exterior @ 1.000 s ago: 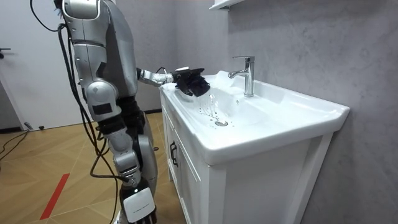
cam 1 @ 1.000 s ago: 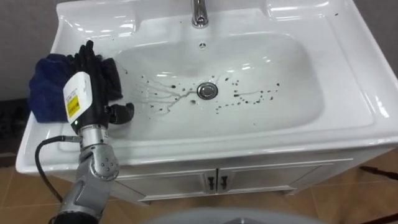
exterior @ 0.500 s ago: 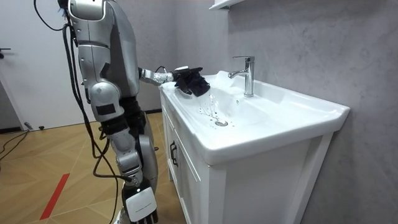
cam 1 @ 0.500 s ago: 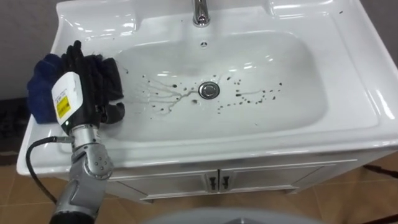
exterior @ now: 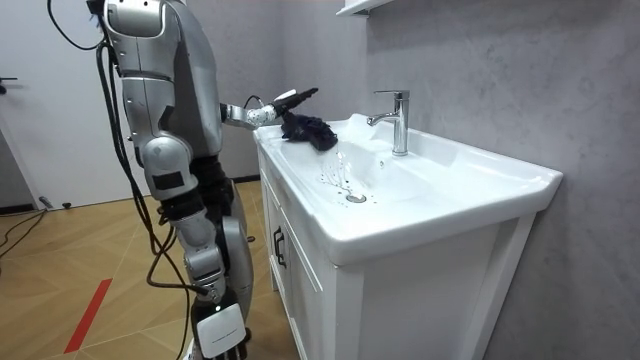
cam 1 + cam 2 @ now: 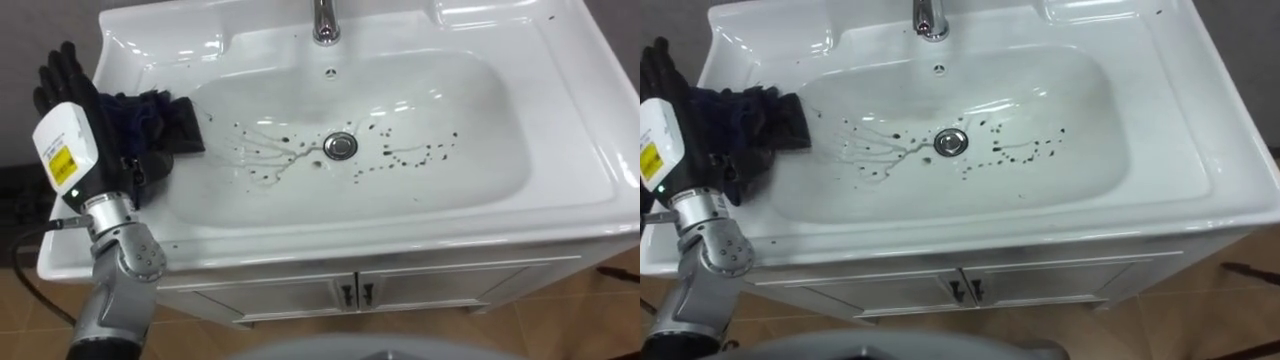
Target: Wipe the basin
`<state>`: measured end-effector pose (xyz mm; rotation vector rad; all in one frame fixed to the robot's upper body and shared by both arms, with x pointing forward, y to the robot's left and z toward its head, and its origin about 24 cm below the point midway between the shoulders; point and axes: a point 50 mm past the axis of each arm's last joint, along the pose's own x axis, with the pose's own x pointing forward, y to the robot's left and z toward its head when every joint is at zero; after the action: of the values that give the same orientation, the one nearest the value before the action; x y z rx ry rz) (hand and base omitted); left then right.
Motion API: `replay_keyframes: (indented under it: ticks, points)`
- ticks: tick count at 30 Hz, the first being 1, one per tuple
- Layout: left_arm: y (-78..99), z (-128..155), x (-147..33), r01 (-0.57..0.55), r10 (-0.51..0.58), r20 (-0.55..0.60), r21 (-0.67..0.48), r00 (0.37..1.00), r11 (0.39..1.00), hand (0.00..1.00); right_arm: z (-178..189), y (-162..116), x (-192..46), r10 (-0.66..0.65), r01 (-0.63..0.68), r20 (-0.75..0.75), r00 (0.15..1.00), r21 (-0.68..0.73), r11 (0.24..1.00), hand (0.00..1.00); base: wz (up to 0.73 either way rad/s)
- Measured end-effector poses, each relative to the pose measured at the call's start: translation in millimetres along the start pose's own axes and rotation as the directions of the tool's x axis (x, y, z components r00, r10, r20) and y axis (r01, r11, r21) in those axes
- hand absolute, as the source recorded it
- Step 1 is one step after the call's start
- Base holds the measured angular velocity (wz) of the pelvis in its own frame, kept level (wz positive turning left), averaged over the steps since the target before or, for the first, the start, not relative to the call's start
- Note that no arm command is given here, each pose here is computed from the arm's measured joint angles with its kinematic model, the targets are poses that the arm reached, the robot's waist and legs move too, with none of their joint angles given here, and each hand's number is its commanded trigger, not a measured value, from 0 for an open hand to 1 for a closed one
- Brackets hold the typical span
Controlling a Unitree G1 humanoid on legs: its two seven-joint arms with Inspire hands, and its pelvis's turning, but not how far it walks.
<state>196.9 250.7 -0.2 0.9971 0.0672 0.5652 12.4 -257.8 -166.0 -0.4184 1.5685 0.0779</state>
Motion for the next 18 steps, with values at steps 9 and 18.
replay_keyframes:
  ticks: [9, 18]
  points:
    - [-14.4, -27, -15.7, 0.101, -0.094, -0.11, 0.067, 0.99, 0.993, 0.0, 1, -1, 0, 0.006, -0.006, -0.012, 1.0, -0.027, 1.0, 0.0, -0.02]
    - [-19.2, -31, -22.8, 0.129, -0.12, -0.136, 0.06, 0.984, 0.99, 0.0, 4, -1, -1, 0.007, -0.007, 0.01, 1.0, -0.03, 1.0, 0.0, 0.0]
